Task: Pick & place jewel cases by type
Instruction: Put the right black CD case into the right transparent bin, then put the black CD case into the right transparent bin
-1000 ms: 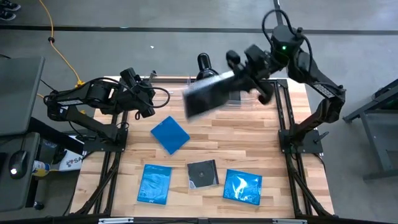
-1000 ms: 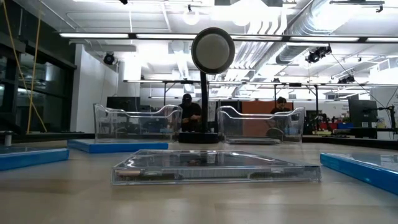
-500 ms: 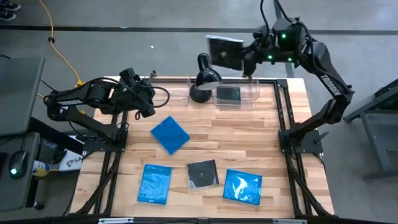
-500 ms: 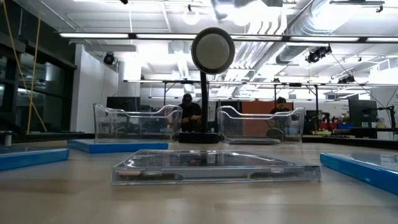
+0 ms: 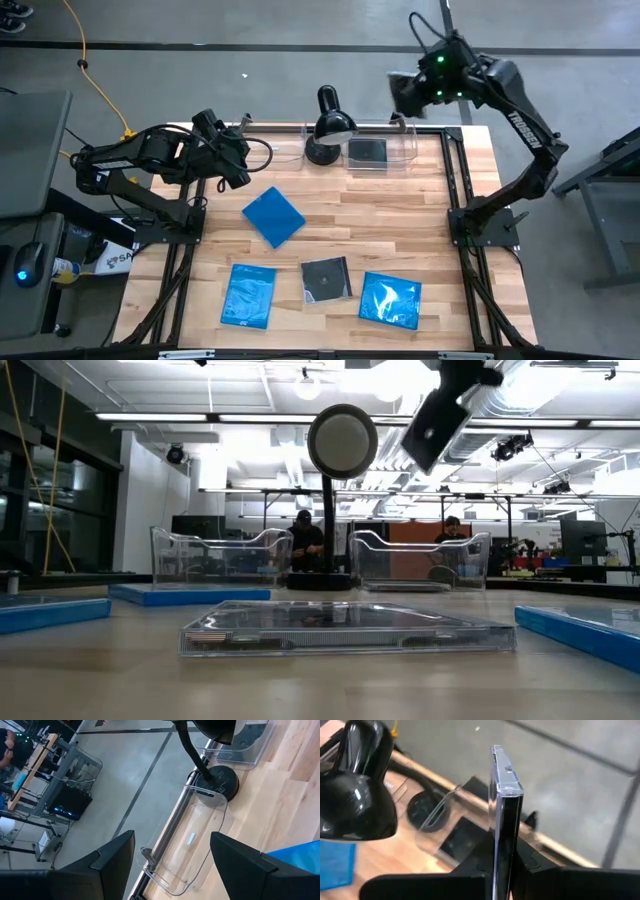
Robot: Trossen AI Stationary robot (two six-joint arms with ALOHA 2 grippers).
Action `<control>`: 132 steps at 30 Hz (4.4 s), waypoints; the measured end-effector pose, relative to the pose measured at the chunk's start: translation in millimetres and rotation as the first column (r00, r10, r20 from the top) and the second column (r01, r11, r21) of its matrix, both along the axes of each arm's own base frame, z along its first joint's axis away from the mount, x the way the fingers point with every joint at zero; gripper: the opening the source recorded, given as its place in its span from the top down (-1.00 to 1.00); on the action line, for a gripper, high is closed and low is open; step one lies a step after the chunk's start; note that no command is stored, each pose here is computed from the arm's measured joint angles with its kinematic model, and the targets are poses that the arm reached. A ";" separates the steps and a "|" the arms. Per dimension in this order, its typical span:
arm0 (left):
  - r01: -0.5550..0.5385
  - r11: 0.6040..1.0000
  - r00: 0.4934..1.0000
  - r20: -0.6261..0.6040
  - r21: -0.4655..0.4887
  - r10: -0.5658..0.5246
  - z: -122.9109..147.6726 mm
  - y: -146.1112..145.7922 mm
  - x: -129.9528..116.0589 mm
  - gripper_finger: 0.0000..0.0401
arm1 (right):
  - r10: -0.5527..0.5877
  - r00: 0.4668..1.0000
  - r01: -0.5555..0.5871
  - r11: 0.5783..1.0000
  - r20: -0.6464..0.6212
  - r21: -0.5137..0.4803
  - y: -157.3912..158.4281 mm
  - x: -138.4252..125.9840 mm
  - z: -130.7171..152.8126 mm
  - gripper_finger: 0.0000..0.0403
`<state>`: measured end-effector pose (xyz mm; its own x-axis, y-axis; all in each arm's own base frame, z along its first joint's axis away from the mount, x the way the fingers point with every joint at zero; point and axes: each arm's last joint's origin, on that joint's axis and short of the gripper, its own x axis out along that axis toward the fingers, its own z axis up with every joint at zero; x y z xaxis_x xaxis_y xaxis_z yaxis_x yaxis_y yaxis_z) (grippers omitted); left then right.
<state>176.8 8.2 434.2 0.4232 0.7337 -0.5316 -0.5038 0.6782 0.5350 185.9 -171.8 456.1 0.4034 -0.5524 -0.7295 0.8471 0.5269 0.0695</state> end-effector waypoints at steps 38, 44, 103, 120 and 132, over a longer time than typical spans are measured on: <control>0.002 0.999 1.000 0.011 -0.033 -0.002 -0.9 -0.5 0.2 -0.27 | -0.255 0.798 -0.080 0.853 0.546 0.515 -43.4 -21.9 -247.0 0.95; 0.005 0.999 1.000 0.011 -0.036 -0.005 -0.9 -0.7 0.2 -0.27 | -0.253 0.788 -0.085 0.858 0.561 0.507 -43.9 -21.4 -246.7 0.79; 0.168 0.969 0.985 0.068 -0.183 -0.158 -59.5 -4.9 -4.4 -0.27 | 0.161 0.489 -0.455 0.886 0.857 0.093 60.1 -29.4 -131.3 -0.05; 0.445 0.457 0.795 0.575 -0.770 0.195 -210.5 -24.7 39.3 -0.27 | 0.102 0.877 -0.324 0.848 0.469 0.420 164.3 -10.5 -181.9 -0.05; 0.440 0.270 0.723 0.516 -0.857 0.459 -236.0 -74.5 39.0 -0.27 | 0.208 0.959 -0.278 0.816 0.191 0.507 207.6 34.1 -238.5 -0.05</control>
<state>215.8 -66.2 198.2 0.9117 -0.0572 -0.4069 -0.3513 0.4050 -0.8441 219.9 35.8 217.6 0.5775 0.0273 -0.8159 0.6622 0.5687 0.4878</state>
